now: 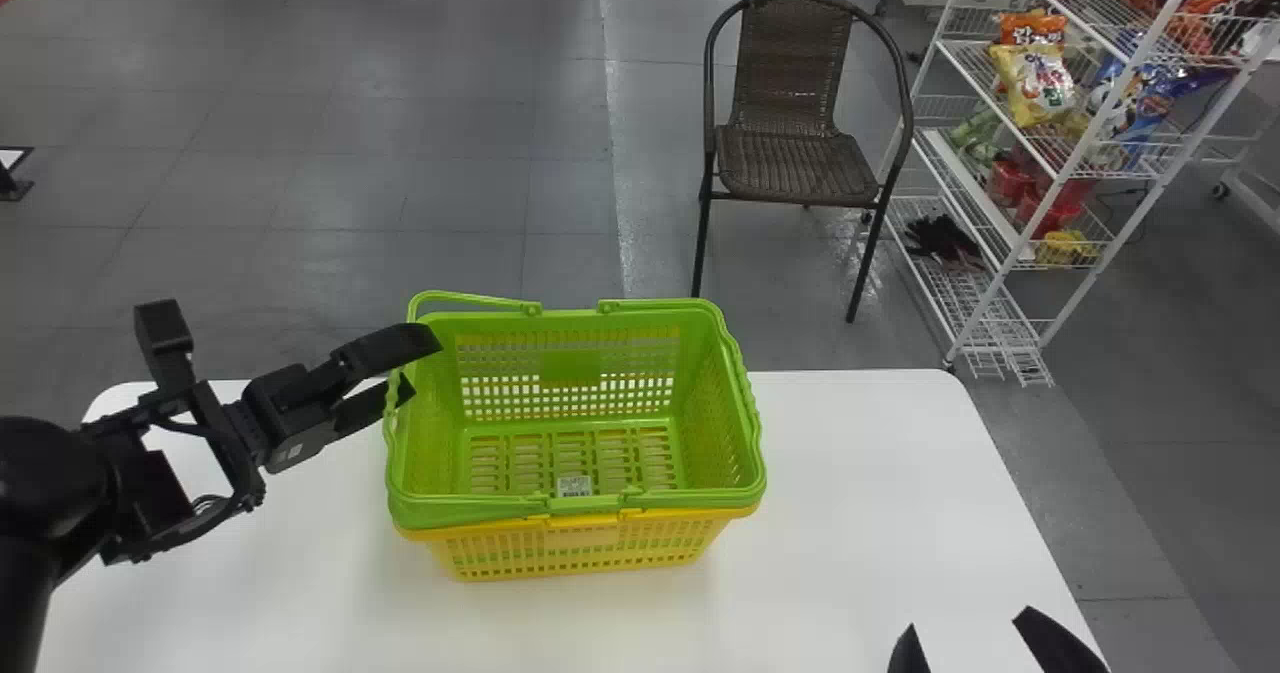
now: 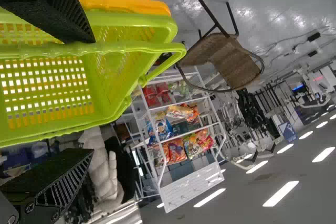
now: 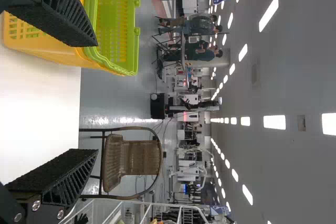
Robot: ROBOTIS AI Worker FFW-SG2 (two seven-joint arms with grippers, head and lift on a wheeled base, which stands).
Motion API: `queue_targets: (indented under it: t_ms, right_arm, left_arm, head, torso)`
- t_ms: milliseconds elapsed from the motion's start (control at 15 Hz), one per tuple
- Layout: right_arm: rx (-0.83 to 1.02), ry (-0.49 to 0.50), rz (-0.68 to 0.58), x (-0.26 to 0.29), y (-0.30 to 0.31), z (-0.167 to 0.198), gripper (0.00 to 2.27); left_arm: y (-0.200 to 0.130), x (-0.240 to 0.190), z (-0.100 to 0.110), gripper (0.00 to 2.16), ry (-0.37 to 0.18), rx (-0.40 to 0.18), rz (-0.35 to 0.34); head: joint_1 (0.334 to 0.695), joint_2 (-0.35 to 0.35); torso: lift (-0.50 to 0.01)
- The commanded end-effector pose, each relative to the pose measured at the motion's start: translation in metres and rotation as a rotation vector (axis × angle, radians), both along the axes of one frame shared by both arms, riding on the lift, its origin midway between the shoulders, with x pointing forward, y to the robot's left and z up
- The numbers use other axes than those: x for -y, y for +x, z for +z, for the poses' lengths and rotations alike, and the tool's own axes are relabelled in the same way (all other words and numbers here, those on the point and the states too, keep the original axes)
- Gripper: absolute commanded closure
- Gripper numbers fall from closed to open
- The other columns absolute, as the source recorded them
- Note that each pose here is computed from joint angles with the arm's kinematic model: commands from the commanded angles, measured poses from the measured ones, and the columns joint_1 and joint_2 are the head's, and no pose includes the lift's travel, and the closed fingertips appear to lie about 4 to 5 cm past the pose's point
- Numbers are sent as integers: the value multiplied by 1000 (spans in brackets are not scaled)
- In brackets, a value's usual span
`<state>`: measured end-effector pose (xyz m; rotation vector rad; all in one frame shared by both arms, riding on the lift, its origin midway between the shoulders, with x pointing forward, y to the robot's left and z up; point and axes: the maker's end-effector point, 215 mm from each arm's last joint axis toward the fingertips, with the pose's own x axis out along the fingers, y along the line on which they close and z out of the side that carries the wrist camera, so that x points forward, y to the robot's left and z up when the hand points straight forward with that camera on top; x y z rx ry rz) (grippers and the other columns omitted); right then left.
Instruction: Grasp handle with right gripper to insert into left gripper then lift and swing left to center
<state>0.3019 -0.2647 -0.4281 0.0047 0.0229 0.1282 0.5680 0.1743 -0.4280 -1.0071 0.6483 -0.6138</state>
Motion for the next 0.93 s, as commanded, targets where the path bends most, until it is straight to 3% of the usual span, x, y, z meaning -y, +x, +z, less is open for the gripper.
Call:
queue_targets:
  t_ms: [0, 400, 533, 667, 800, 867]
  right_arm:
    - [2, 0, 0, 0, 1, 1, 90]
    - [7, -22, -26, 18, 34, 8, 93]
    - [-12, -27, -32, 23, 51, 6, 259]
    - [-35, -30, -38, 27, 68, 3, 724]
    - [-75, -31, -43, 30, 82, -4, 1571]
    - [-87, -33, -43, 31, 90, -6, 1730]
  left_arm:
    - [-1, 13, 11, 66, -17, 0, -35]
    - [-7, 40, 33, 73, -24, -9, -123]
    - [-11, 46, 42, 76, -27, -15, -151]
    - [-13, 54, 48, 76, -22, -22, -182]
    - [-14, 60, 51, 76, -13, -21, -197]
    - [-15, 64, 51, 76, -12, -20, -208]
  head:
    - [695, -114]
    - [695, -159]
    - [695, -178]
    - [695, -188]
    - [695, -201]
    - [695, -205]
  torso:
    - [0]
    - [0]
    - [0]
    - [0]
    - [0]
    - [0]
